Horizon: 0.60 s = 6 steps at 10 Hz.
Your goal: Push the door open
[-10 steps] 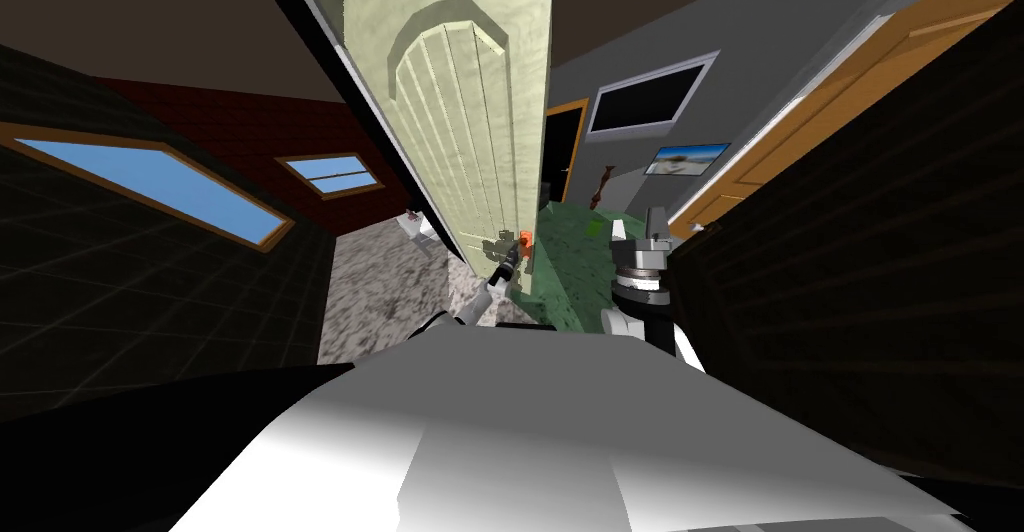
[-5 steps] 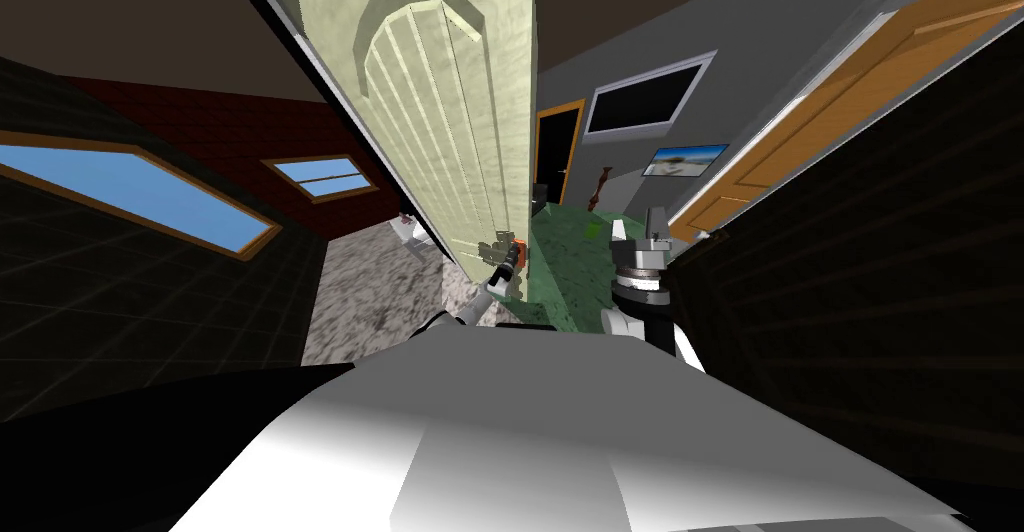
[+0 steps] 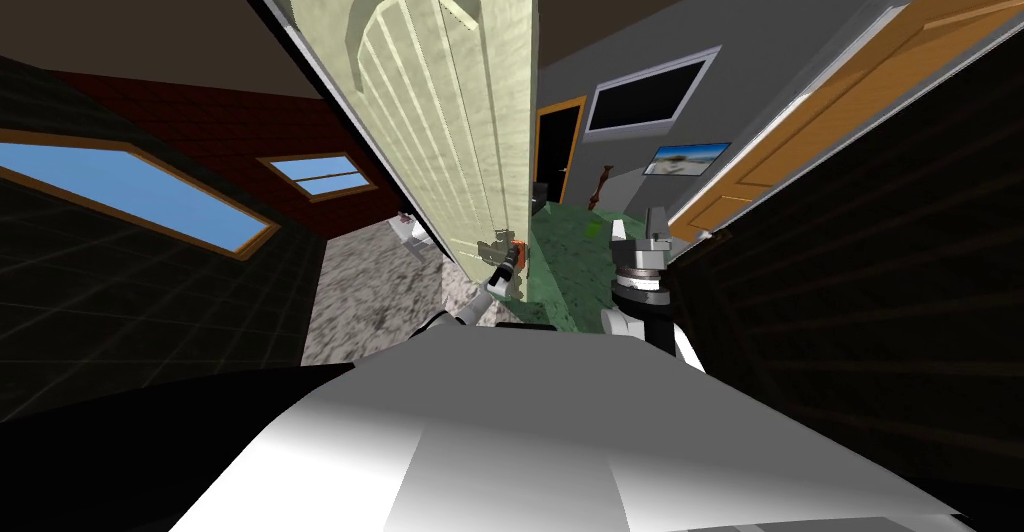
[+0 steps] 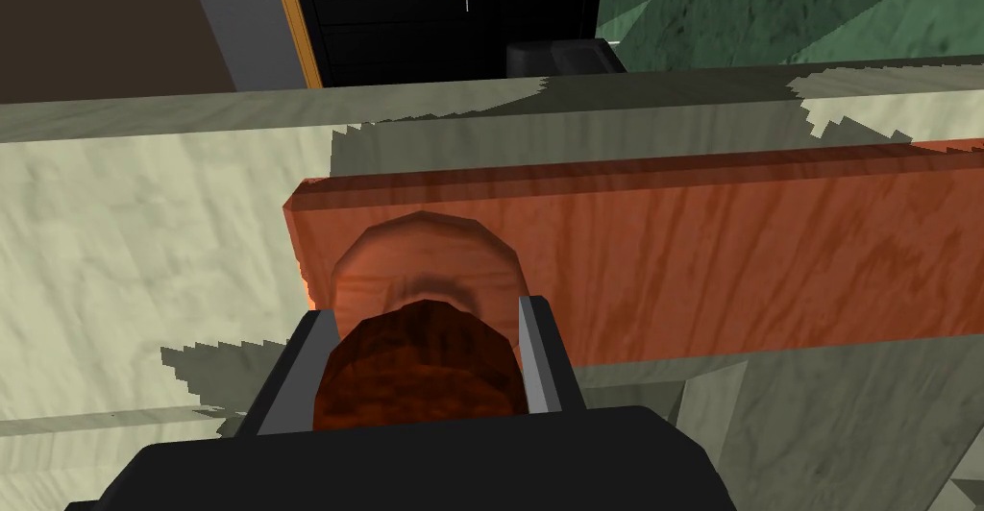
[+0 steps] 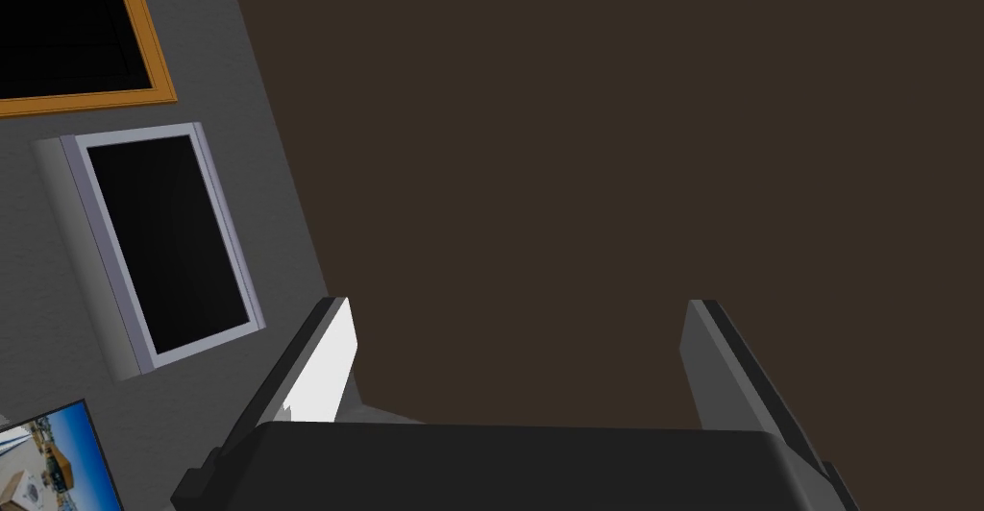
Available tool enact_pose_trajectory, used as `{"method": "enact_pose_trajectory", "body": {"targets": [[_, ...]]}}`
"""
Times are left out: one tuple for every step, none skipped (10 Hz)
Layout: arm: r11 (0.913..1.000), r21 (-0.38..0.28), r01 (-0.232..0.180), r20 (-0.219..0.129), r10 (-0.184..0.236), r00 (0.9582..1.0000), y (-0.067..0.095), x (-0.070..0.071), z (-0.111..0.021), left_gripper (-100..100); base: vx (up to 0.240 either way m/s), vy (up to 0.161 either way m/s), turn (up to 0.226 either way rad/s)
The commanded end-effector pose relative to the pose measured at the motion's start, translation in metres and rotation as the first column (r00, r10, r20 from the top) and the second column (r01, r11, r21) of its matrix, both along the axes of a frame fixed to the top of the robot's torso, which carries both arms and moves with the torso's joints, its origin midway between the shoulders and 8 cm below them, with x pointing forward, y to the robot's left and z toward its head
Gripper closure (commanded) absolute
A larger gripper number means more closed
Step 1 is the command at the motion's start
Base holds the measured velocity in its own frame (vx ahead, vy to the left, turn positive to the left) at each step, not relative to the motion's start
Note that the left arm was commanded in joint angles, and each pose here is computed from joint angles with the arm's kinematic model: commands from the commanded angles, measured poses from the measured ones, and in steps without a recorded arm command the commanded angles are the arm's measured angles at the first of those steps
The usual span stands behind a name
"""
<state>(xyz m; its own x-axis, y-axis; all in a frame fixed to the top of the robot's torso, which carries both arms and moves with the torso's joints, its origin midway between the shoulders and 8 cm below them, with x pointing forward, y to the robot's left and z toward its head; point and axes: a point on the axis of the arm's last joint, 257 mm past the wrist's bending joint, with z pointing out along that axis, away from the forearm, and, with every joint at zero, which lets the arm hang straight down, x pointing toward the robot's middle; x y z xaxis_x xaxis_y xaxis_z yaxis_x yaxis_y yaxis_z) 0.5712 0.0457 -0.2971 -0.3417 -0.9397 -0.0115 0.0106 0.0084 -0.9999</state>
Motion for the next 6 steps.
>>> {"method": "enact_pose_trajectory", "body": {"targets": [[1.0000,-0.001,0.001,0.001,-0.001,1.0000,-0.001,0.000,0.000,100,-0.009,0.002,0.003],[1.0000,-0.001,0.001,0.001,-0.001,1.0000,-0.001,0.000,0.000,100,0.000,0.000,0.000],[0.9998,0.005,-0.018,-0.003,0.018,0.9998,0.011,0.003,-0.002,100,0.068,-0.062,0.028],[0.9996,0.007,-0.028,-0.003,0.028,0.9996,0.016,0.005,-0.002,100,0.139,-0.108,0.060],[0.9992,0.008,-0.038,-0.003,0.038,0.9993,0.022,0.007,-0.002,100,0.165,-0.136,0.057],[0.9987,0.010,-0.051,-0.003,0.051,0.9987,0.030,0.009,-0.002,100,0.170,-0.148,0.051]]}}
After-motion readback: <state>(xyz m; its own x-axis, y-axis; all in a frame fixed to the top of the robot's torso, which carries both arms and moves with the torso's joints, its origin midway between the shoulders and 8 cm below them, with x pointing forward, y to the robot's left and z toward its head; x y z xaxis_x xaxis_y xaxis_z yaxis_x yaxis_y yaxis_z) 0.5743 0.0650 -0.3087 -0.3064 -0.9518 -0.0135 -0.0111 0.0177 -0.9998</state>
